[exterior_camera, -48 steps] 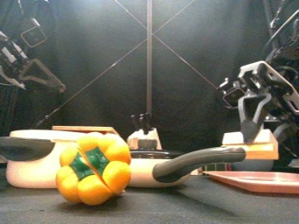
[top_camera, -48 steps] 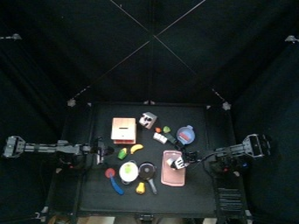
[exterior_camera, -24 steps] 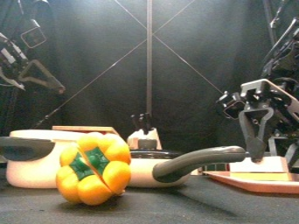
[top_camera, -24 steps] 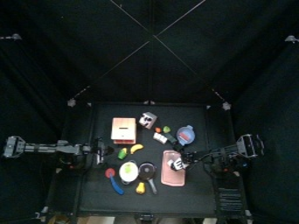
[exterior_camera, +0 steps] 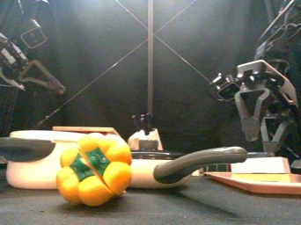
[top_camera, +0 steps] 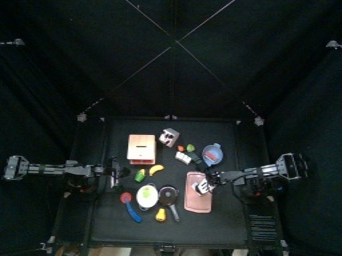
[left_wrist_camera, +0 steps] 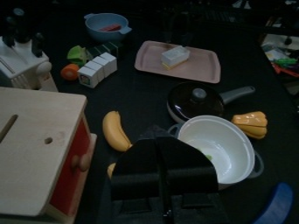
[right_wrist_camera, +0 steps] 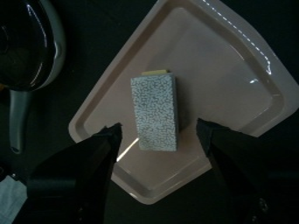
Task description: Put egg sushi on plate
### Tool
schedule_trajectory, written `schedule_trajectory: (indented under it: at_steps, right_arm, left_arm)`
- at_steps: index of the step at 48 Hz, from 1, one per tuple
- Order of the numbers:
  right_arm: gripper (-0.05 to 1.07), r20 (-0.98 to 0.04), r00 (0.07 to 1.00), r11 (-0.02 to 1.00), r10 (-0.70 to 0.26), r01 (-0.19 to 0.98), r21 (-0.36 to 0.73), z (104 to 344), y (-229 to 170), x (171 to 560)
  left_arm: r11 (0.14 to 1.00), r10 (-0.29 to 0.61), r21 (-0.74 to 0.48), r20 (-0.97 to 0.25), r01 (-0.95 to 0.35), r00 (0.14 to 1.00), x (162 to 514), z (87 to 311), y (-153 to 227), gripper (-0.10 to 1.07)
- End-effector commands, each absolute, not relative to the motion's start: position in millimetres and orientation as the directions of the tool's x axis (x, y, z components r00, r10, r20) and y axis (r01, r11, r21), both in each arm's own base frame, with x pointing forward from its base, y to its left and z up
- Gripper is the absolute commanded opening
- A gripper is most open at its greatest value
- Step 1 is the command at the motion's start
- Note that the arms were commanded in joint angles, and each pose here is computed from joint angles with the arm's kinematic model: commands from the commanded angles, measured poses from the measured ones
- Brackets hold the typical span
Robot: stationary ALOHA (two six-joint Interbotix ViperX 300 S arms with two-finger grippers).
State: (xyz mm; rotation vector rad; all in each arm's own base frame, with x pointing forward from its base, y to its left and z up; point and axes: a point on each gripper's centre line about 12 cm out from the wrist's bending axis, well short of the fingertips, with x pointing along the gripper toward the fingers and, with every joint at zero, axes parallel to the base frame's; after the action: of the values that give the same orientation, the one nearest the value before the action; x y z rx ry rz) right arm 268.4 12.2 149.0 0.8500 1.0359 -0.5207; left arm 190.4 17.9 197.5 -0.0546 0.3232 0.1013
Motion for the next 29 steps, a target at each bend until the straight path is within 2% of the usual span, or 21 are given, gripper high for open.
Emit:
schedule_trajectory:
  at_steps: [1,29]
  right_arm:
    - [0.98,-0.881,0.473,0.583,0.010,0.713,0.389,159.9,11.7,271.9]
    - [0.98,-0.871,0.491,0.592,-0.008,0.705,0.392,161.4,6.0,273.6]
  left_arm:
    - [0.993,0.093,-0.039,-0.302,-0.110,0.949,192.9,202.7,18.5,0.00]
    - [0.991,0.096,-0.060,-0.312,-0.120,0.945,191.5,199.4,18.7,0.00]
